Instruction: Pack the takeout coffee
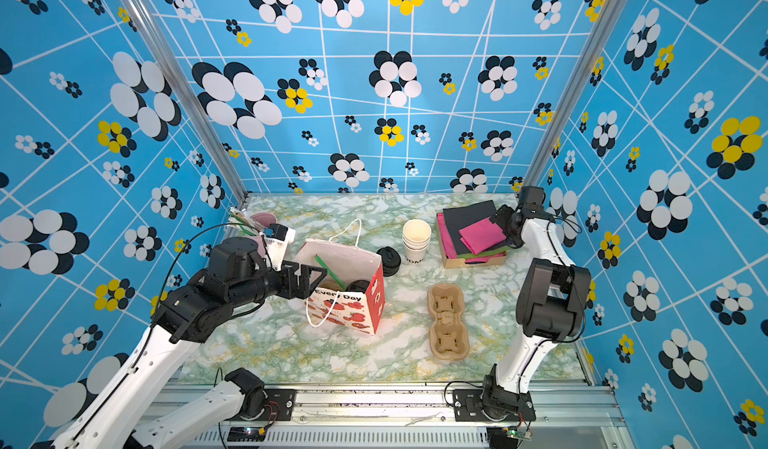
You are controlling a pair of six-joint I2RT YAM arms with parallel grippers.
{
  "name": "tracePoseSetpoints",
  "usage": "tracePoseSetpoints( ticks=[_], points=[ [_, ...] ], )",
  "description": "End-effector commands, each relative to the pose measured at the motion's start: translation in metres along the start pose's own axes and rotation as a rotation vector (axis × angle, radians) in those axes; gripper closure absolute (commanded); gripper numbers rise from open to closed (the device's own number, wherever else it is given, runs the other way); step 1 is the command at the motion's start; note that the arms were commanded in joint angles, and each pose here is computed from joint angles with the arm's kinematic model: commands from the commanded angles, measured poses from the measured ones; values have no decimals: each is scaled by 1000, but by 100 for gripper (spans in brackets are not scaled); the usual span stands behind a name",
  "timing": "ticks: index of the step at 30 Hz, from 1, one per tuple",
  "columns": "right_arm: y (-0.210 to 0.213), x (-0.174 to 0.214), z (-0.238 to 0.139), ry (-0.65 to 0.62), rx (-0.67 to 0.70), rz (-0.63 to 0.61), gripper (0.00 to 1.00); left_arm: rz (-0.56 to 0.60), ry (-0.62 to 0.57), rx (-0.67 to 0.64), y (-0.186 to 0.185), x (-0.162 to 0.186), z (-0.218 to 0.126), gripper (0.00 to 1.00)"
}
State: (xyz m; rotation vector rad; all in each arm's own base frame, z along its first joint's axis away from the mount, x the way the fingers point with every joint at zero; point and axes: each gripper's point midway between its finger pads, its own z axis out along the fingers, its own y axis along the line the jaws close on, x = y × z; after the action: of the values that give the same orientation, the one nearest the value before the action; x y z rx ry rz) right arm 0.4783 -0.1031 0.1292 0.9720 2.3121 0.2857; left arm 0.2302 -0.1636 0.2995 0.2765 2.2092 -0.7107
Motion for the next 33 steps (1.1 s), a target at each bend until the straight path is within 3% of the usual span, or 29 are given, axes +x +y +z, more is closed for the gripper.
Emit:
tracePoseSetpoints(
  ticks=[1, 10, 25, 33],
  points=[
    [12, -5, -9, -25, -107, 79, 15, 7, -17, 4, 1, -1, -1, 1],
    [-1, 9, 6, 20, -122, 148, 16, 5, -21, 3, 2, -1, -2, 1],
    [-4, 10, 18, 32, -122, 179, 32, 1, -16, 4, 2, -1, -1, 1],
    [-10, 16, 27, 54, -100, 186, 34, 0, -17, -1, 3, 1, -3, 1]
  ],
)
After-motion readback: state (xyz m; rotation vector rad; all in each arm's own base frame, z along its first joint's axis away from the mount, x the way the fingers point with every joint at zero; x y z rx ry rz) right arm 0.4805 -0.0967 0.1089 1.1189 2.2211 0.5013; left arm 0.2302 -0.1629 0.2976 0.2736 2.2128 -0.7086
